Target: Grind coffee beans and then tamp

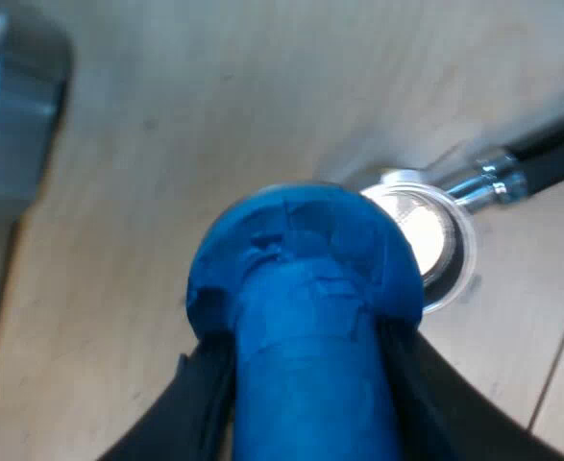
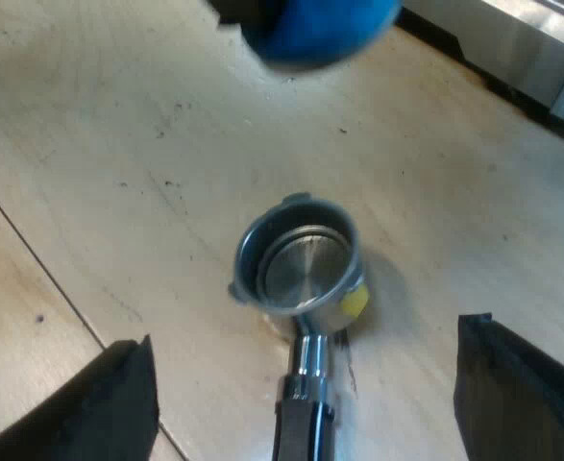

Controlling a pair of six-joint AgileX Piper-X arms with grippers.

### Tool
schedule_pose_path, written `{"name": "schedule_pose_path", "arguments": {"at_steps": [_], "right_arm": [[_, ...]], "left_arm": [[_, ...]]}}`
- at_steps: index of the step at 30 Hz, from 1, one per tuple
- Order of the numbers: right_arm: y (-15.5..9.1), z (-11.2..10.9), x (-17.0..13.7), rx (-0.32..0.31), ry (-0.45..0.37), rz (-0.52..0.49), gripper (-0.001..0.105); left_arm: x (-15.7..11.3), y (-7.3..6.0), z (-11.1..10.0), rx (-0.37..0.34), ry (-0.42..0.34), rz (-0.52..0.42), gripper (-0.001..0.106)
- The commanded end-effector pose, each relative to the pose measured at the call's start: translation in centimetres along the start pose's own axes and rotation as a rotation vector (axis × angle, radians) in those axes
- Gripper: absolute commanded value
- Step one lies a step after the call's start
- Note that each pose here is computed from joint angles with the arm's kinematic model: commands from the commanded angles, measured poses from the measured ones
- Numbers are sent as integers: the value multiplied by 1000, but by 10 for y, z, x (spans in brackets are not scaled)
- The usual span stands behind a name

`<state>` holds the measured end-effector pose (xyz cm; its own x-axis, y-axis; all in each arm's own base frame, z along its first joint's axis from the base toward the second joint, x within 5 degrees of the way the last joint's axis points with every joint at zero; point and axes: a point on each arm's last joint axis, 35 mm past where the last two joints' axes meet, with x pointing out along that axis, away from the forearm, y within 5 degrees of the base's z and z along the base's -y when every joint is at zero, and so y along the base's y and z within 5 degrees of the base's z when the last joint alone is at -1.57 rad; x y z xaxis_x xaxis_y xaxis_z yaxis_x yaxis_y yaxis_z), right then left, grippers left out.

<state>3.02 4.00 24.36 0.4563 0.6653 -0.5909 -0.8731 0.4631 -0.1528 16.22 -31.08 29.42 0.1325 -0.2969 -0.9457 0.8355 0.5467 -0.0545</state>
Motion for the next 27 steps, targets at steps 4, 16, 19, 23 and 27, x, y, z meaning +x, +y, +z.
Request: {"name": "schedule_pose_path", "arguments": {"at_steps": [4, 16, 19, 23, 27], "right_arm": [[-3, 11, 7, -46, -29, 1, 66], [-10, 36, 44, -87, -25, 91, 66], [-11, 41, 53, -88, -34, 111, 66], [-12, 45, 62, -89, -44, 136, 66], [-13, 49, 71, -88, -47, 156, 66]], "left_arm": [[-34, 29, -9, -96, -35, 45, 1], [-56, 73, -55, -266, -51, 108, 1], [-56, 83, -74, -312, -52, 123, 1], [-50, 96, -97, -373, -34, 144, 1], [-37, 115, -123, -465, 4, 167, 1]]}}
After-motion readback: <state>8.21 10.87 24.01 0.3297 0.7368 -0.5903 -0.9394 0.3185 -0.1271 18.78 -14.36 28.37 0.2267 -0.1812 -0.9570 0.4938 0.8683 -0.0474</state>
